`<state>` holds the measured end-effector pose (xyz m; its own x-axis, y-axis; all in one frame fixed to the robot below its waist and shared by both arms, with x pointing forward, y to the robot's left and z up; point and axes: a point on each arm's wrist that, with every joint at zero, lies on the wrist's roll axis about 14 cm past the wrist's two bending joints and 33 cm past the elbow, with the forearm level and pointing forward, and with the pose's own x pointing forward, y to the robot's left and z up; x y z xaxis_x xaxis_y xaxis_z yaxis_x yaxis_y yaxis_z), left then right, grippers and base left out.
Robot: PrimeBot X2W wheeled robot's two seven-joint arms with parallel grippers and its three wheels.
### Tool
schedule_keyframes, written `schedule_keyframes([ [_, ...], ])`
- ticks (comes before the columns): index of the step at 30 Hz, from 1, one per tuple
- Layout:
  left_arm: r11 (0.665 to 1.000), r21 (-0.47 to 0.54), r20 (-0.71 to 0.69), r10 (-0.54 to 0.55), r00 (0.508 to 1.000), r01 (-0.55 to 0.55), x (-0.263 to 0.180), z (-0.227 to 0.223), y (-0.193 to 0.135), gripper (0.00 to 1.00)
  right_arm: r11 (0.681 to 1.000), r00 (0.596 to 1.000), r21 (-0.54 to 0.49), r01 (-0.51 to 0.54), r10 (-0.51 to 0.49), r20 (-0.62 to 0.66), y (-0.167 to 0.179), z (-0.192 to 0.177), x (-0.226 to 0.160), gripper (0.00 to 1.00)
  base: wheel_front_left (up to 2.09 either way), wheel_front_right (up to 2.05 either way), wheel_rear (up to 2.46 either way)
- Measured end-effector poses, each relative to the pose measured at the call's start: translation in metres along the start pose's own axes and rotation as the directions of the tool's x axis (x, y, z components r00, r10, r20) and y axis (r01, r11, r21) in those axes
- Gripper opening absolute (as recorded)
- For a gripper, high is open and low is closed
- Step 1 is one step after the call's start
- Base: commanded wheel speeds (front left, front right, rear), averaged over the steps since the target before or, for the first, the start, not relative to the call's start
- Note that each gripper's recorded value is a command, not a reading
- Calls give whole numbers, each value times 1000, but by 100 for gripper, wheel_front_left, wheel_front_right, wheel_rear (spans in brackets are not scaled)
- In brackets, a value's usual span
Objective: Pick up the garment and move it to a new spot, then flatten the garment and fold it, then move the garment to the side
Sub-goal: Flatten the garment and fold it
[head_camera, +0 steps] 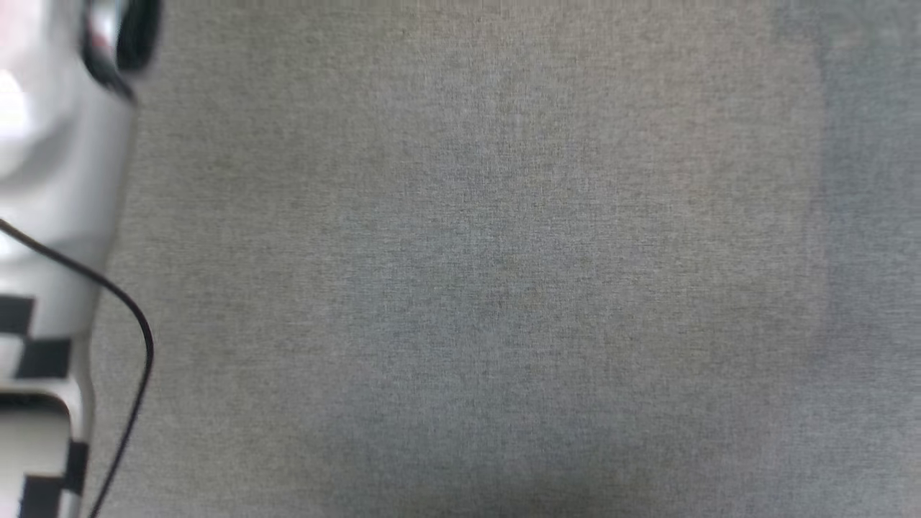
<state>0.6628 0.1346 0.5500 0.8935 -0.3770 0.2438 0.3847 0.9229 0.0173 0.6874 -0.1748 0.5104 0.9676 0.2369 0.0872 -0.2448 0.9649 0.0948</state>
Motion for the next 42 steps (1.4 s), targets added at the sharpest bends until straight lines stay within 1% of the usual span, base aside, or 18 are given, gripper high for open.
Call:
schedule_keyframes([
  [5, 998, -55, -98, 8, 995, -13, -45, -20, -12, 0, 999, 996, 19, -31, 32, -79, 13, -18, -37, 0, 0, 0, 0],
  [10, 993, -109, -233, 9, 972, -36, -102, -43, -25, 0, 998, 984, 28, -62, 66, -166, 26, -35, -81, 0, 0, 0, 0],
  [13, 993, -103, -294, 25, 955, -58, -135, -48, -24, 0, 996, 976, 39, -77, 83, -201, 32, -37, -103, 0, 0, 0, 0],
  [17, 989, -107, -350, 63, 935, -107, -175, -48, -17, 0, 993, 963, 28, -117, 120, -243, 43, -37, -128, 0, 0, 0, 0],
  [19, 988, -99, -369, 74, 927, -118, -193, -46, -16, 0, 992, 958, 37, -121, 126, -257, 47, -37, -138, 0, 0, 0, 0],
  [23, 989, -85, -411, 78, 908, -123, -225, -41, -18, 0, 992, 945, 57, -111, 123, -303, 49, -41, -161, 0, 0, 0, 0],
  [24, 991, -83, -442, 56, 895, -103, -246, -38, -28, 0, 992, 936, 84, -91, 114, -334, 50, -46, -178, 0, 0, 0, 0],
  [25, 992, -83, -448, 51, 893, -98, -252, -36, -31, 0, 992, 933, 97, -83, 111, -341, 51, -48, -184, 0, 0, 0, 0],
  [32, 991, -113, -473, 4, 881, -65, -290, -25, -60, 0, 986, 920, 165, -19, 82, -384, 50, -54, -222, 0, 0, 0, 0],
  [35, 989, -133, -466, -9, 885, -61, -303, -18, -71, 0, 981, 912, 192, 11, 69, -405, 49, -56, -239, 0, 0, 0, 0],
  [38, 985, -157, -457, -9, 889, -71, -316, -10, -78, 0, 977, 910, 211, 21, 69, -408, 52, -53, -254, 0, 0, 0, 0],
  [42, 984, -173, -474, -48, 879, -40, -335, -4, -93, 0, 976, 912, 216, 27, 65, -406, 50, -47, -273, 0, 0, 0, 0],
])
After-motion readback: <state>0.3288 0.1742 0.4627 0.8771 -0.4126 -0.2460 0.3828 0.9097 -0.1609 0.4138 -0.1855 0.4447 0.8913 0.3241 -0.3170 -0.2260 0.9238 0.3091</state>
